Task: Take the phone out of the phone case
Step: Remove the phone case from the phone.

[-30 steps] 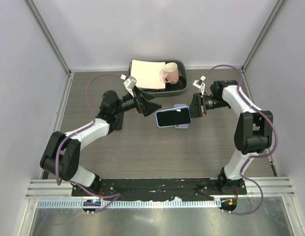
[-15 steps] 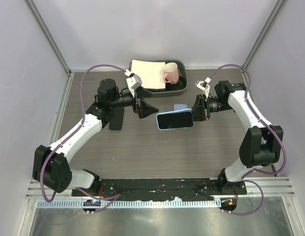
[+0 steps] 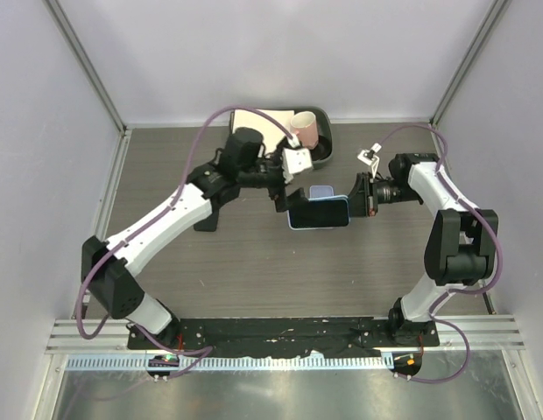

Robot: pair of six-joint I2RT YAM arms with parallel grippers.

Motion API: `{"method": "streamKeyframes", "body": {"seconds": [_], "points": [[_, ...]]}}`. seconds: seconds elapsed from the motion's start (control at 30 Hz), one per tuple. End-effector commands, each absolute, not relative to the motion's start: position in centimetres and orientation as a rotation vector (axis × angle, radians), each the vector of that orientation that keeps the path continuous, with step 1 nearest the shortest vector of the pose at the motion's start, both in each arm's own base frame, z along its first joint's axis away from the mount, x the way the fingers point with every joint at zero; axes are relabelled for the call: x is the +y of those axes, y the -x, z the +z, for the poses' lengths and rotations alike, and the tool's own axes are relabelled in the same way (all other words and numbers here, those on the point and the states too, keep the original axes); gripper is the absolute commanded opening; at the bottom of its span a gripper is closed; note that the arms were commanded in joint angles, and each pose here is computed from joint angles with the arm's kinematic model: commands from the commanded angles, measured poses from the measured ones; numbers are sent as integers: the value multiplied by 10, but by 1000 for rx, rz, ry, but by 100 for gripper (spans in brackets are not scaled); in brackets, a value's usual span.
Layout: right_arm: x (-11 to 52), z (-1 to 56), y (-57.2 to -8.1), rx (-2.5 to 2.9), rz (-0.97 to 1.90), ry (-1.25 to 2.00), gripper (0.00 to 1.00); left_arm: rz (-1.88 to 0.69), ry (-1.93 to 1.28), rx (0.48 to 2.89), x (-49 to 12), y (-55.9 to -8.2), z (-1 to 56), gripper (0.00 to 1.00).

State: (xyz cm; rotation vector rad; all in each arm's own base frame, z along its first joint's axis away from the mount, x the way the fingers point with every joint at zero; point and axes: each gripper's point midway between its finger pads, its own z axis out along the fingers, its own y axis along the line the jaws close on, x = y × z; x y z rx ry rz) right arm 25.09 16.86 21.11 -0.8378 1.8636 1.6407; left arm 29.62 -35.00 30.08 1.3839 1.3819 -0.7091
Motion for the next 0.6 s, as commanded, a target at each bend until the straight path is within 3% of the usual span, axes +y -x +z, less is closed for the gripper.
{"method": "streamKeyframes", "body": {"seconds": [0.0,0.23,0.57], "points": [[161,237,-246,1855,1759,633,1,-564,-1509,1415,-366,-296,273,100],[158,266,-229,1785,1669,703,1,-656,-1474,1435,-371,-283,290,100],[151,288,-207,1739,1585,714,1,-672,-1382,1407,-321,-269,342,100]]}}
